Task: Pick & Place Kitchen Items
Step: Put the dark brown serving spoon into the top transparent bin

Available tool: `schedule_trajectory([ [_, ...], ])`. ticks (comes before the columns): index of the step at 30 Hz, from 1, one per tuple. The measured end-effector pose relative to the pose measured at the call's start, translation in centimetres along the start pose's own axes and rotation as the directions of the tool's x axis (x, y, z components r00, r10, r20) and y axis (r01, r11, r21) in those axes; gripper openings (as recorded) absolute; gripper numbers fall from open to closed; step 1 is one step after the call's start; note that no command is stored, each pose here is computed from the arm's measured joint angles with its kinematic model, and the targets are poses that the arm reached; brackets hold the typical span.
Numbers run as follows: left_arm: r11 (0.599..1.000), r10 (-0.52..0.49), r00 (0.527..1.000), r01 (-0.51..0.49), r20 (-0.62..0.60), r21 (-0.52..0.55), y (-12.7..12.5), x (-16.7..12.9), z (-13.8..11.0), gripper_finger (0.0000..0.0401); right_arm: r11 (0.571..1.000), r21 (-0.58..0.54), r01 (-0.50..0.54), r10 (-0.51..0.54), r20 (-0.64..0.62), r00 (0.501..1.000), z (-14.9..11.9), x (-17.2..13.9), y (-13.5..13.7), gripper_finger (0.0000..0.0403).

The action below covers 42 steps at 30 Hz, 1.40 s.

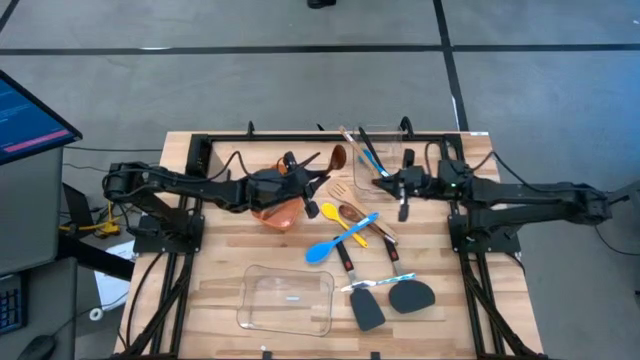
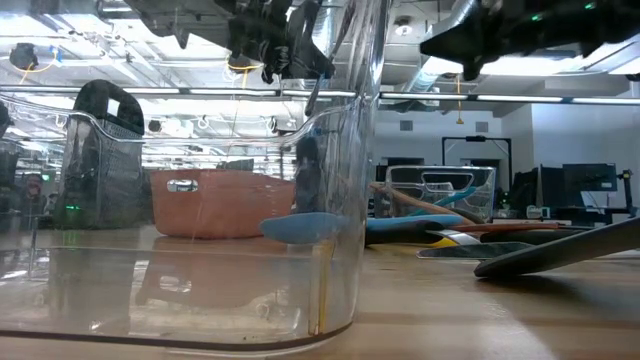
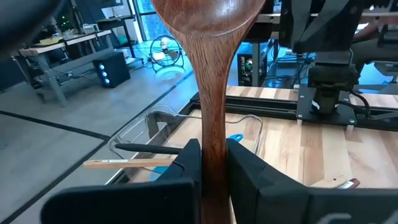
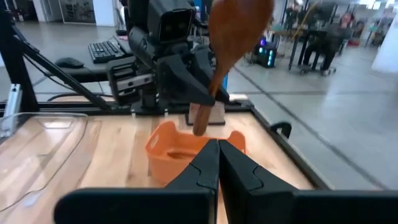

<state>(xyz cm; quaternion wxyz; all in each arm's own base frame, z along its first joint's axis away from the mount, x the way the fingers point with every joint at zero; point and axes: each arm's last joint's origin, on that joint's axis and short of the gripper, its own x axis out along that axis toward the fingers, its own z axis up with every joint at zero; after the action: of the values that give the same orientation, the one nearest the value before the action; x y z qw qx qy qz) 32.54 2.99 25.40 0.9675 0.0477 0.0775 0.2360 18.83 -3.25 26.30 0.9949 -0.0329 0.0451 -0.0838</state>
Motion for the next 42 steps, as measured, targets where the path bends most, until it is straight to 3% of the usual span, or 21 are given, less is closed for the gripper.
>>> schedule_trajectory([
  [7, 1.000, 0.000, 1.000, 0.000, 0.000, 0.000, 0.0, 0.0, 0.0, 0.0032, 0.999, -0.038, 0.007, -0.005, 0.068, 0.998, -0.5, 3.2, 0.0, 0.0030],
  [19, 1.000, -0.016, 1.000, 0.016, 0.000, 0.000, -0.1, 0.0, 0.0, 0.0036, 0.997, 0.071, 0.000, -0.003, 0.036, 0.999, -0.1, 8.2, 0.0, 0.0179],
  [26, 0.998, -0.064, 0.998, 0.064, 0.001, -0.029, -0.3, 0.0, 0.0, 0.0028, 0.995, 0.098, 0.000, 0.000, -0.001, 1.000, -0.3, 11.7, 0.0, 0.0241],
  [31, 0.998, -0.056, 0.998, 0.056, -0.007, -0.031, -0.2, 0.0, -0.1, 0.0039, 0.996, 0.092, -0.013, 0.013, -0.002, 1.000, 0.0, 13.0, 0.2, 0.0249],
  [37, 0.997, -0.064, 0.998, 0.063, -0.005, -0.033, -0.3, 0.0, -0.1, 0.0023, 0.996, 0.089, -0.015, 0.015, 0.004, 1.000, 0.2, 12.9, 0.2, 0.0241],
  [42, 0.997, -0.067, 0.997, 0.066, -0.022, -0.043, -0.3, 0.0, -0.3, 0.0039, 0.996, 0.089, -0.016, 0.013, 0.039, 0.999, 1.0, 12.7, 0.2, 0.0226],
])
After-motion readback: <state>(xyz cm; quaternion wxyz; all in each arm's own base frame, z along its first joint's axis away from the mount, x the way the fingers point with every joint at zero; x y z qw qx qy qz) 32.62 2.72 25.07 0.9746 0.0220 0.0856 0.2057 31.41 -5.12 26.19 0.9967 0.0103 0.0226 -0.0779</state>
